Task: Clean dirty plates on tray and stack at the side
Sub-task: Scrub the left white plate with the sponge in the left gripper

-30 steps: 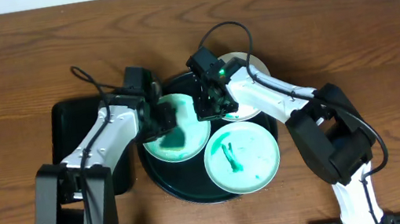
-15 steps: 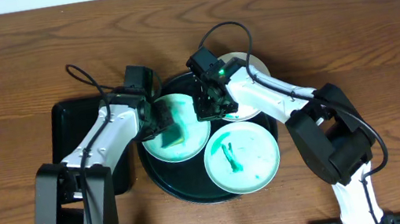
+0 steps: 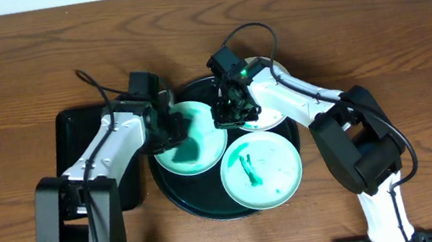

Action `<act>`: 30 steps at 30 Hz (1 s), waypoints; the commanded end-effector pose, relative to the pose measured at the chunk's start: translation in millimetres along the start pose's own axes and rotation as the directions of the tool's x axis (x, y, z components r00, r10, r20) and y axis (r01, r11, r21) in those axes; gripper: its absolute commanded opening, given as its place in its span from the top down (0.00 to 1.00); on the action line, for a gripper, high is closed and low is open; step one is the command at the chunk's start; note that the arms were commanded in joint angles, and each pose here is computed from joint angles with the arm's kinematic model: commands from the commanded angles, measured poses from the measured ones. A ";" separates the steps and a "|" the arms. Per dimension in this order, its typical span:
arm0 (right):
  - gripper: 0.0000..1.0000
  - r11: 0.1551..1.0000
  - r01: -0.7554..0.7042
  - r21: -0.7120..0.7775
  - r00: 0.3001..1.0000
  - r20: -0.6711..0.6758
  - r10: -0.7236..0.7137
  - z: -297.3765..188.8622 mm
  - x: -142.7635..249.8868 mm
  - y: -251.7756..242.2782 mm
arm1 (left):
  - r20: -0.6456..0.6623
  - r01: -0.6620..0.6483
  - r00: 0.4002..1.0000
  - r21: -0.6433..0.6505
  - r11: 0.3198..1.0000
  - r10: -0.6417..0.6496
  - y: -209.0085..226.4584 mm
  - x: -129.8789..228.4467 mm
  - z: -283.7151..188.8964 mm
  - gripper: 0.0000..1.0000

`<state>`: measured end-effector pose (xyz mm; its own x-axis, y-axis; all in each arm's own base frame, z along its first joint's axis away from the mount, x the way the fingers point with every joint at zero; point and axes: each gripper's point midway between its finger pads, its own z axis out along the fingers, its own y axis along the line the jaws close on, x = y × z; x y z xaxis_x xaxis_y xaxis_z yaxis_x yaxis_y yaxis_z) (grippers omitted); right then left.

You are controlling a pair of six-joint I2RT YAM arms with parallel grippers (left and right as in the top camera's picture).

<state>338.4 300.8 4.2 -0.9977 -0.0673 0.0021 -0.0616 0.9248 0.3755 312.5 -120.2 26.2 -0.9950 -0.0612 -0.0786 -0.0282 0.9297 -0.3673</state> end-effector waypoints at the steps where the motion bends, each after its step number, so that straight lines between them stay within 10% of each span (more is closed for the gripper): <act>1: 0.99 0.998 -0.046 0.030 0.998 -0.036 0.047 15.9 3.8 -13.5 | -0.037 -0.104 0.993 0.169 0.980 0.112 -27.2 10.6 4.9 0.92; 8: 0.99 0.999 -0.038 0.029 0.999 -0.036 0.040 15.9 3.9 -13.3 | 0.070 -0.138 0.989 0.102 0.985 0.131 -20.3 -15.8 5.9 0.93; 19: 0.99 0.999 -0.038 0.029 0.999 -0.036 0.039 15.9 3.8 -13.3 | 0.165 0.110 0.985 -0.440 0.891 -0.039 78.3 -22.1 -12.7 0.93; 30: 0.99 0.999 -0.039 0.029 0.999 -0.035 0.040 15.8 3.5 -13.6 | -0.076 0.081 0.992 -0.196 0.977 -0.098 33.2 27.4 3.9 0.93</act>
<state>337.8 302.2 3.8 -0.9975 -0.0699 0.0061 -0.0622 0.9217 0.3828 310.7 -77.1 17.4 -0.9777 -0.1877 -0.0939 -0.1791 0.9794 -0.0931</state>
